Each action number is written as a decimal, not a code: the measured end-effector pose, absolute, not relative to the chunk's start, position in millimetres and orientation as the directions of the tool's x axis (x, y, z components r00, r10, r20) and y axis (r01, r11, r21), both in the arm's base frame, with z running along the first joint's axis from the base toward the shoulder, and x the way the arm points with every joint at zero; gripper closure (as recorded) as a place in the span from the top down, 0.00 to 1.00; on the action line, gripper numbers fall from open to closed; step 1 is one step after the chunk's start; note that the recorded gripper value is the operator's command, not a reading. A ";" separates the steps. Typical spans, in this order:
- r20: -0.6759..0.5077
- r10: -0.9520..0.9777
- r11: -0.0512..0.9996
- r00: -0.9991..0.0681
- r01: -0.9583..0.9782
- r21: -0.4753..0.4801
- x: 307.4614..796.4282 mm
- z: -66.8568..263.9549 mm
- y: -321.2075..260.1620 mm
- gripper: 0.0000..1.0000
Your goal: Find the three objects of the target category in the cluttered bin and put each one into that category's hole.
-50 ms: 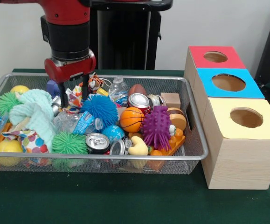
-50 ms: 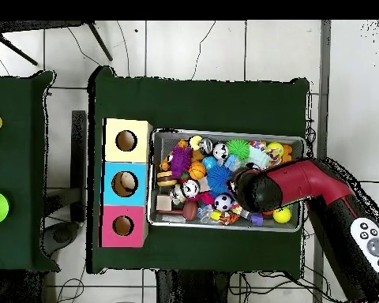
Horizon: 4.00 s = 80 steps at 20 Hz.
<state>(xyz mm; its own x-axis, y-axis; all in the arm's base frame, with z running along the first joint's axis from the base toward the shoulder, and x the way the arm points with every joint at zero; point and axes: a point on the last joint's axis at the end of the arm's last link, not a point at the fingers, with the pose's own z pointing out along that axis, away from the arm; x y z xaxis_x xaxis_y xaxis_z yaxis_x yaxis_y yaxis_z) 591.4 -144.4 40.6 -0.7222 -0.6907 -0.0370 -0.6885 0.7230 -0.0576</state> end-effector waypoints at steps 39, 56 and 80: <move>0.049 -0.777 0.628 -0.628 -0.767 0.135 544.0 -8.3 -137.4 1.00; 0.033 -0.889 0.457 -0.457 -0.880 0.126 549.1 -5.7 -130.0 1.00; 0.093 -0.897 0.435 -0.432 -0.900 0.012 595.9 32.2 -151.3 1.00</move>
<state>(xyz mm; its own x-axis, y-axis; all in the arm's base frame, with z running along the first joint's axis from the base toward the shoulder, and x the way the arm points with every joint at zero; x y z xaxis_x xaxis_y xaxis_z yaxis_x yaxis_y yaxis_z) 595.9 -151.3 32.2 -0.4324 -0.8969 0.0928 -0.9002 0.4353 0.0118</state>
